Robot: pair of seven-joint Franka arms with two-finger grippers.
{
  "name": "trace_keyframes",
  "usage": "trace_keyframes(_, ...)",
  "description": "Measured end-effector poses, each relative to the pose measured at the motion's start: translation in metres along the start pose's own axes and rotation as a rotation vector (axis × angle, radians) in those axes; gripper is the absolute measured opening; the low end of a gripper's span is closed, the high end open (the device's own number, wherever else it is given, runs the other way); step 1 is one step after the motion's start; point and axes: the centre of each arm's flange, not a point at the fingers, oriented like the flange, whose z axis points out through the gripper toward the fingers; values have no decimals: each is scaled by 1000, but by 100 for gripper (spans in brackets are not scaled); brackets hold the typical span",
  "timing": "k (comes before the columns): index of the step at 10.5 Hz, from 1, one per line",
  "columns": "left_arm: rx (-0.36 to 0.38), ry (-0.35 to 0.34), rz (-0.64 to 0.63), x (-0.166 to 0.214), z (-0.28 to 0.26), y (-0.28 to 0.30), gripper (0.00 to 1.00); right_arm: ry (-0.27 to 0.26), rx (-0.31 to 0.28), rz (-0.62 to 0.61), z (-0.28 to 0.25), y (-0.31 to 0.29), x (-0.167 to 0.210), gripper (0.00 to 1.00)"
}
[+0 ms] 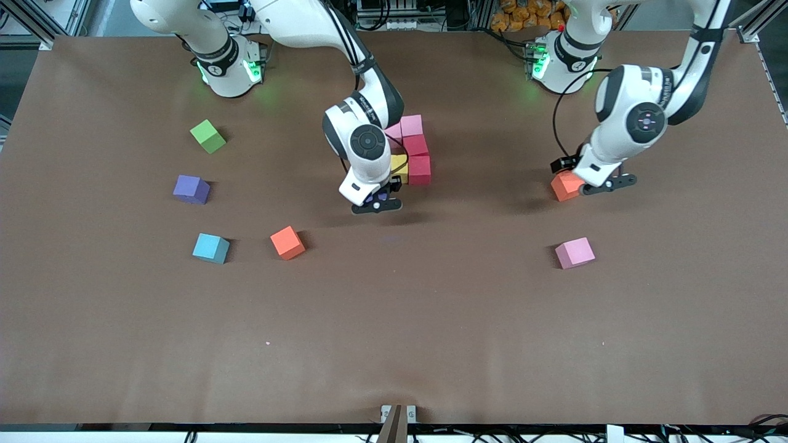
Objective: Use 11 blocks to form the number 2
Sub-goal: 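Place the blue cube on the cluster while the left gripper reaches pink, then grasp the pink cube with the left gripper while the right gripper grasps orange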
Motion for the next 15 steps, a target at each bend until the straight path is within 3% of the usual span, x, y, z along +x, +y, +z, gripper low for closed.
trace_keyframes(6,-56,82,11,60,-36,7,100,18,2,-2,5,-2,-7,67)
trace_keyframes(8,-71,89,-26,85,-39,-5,100,20,6,0,2,-2,-7,72)
trace_keyframes(9,-77,97,-45,98,-42,-13,100,24,11,0,-2,-2,-7,86)
trace_keyframes(11,-81,123,-64,114,-52,-21,100,35,29,0,-15,-4,-7,100)
trace_keyframes(15,-102,119,-55,139,-46,9,100,58,69,21,-51,4,2,100)
